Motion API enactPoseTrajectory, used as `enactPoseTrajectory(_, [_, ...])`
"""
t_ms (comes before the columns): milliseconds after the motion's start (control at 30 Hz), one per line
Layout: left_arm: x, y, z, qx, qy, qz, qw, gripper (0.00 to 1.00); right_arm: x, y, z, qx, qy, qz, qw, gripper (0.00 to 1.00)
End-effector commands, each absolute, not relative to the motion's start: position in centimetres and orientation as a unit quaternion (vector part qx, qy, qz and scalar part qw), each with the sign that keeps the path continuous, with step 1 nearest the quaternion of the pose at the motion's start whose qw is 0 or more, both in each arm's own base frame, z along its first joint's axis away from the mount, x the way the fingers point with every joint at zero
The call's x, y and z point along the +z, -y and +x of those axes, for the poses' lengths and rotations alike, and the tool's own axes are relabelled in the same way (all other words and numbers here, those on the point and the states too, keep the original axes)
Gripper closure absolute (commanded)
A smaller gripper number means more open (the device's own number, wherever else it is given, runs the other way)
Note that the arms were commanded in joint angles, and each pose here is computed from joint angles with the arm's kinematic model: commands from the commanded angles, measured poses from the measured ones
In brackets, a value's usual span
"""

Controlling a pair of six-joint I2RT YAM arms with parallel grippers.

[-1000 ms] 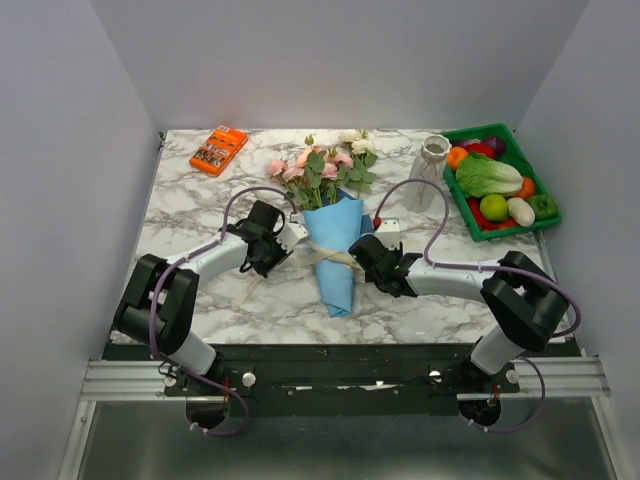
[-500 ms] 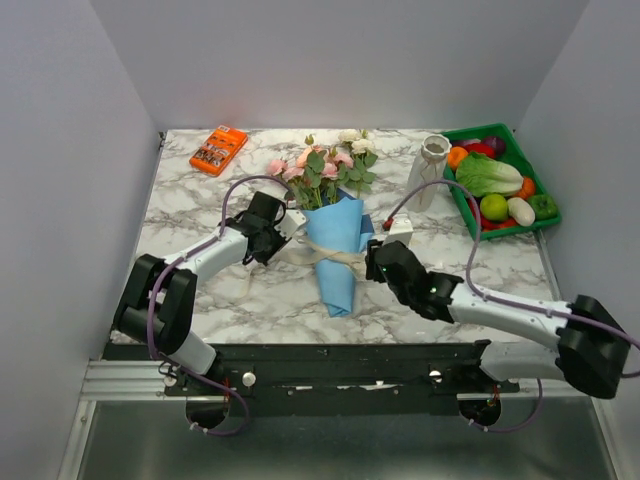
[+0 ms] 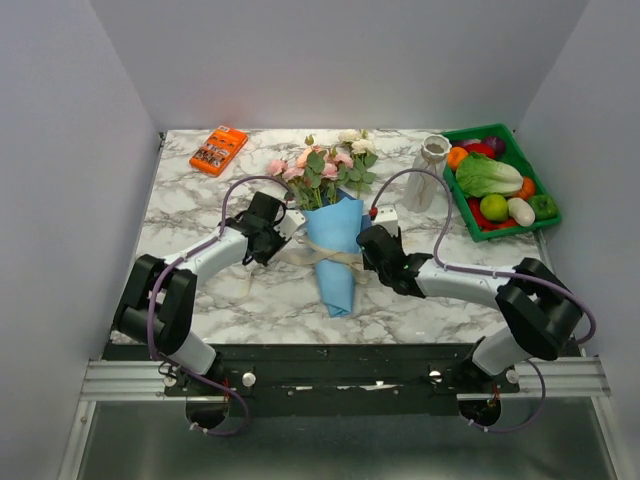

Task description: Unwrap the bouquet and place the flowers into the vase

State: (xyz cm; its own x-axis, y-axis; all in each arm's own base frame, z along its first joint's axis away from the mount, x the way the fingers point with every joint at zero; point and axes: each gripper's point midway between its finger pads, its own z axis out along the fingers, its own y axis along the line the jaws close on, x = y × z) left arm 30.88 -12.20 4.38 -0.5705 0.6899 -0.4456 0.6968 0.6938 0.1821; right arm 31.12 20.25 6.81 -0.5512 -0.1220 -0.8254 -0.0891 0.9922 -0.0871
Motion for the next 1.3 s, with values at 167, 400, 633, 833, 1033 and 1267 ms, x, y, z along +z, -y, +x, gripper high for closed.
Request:
enactPoseTrajectory(167, [5.8, 12.7, 31.0, -0.017, -0.881, 0.396, 0.260, 1.00, 6.5, -22.2, 31.4, -0.009, -0.875, -0.121, 0.469, 0.37])
enactPoseTrajectory(400, [6.0, 12.6, 31.0, -0.017, -0.879, 0.398, 0.261, 1.00, 5.9, -24.2, 30.4, 0.000, -0.872, -0.159, 0.462, 0.23])
enactPoseTrajectory(633, [6.3, 12.7, 31.2, -0.018, -0.879, 0.399, 0.262, 1.00, 5.1, -24.9, 30.7, -0.005, -0.873, -0.172, 0.456, 0.22])
enactPoseTrajectory(833, [6.4, 12.6, 30.8, -0.019, -0.879, 0.402, 0.256, 1.00, 4.6, -24.5, 29.0, -0.002, -0.879, -0.169, 0.446, 0.22])
enactPoseTrajectory(1033, [6.6, 12.3, 30.7, -0.013, -0.877, 0.407, 0.256, 1.00, 4.4, -22.8, 27.4, -0.012, -0.889, -0.143, 0.435, 0.22])
enactPoseTrajectory(1267, [6.0, 12.4, 30.5, -0.016, -0.879, 0.406, 0.250, 1.00, 4.7, -22.9, 26.2, -0.011, -0.889, -0.141, 0.435, 0.22])
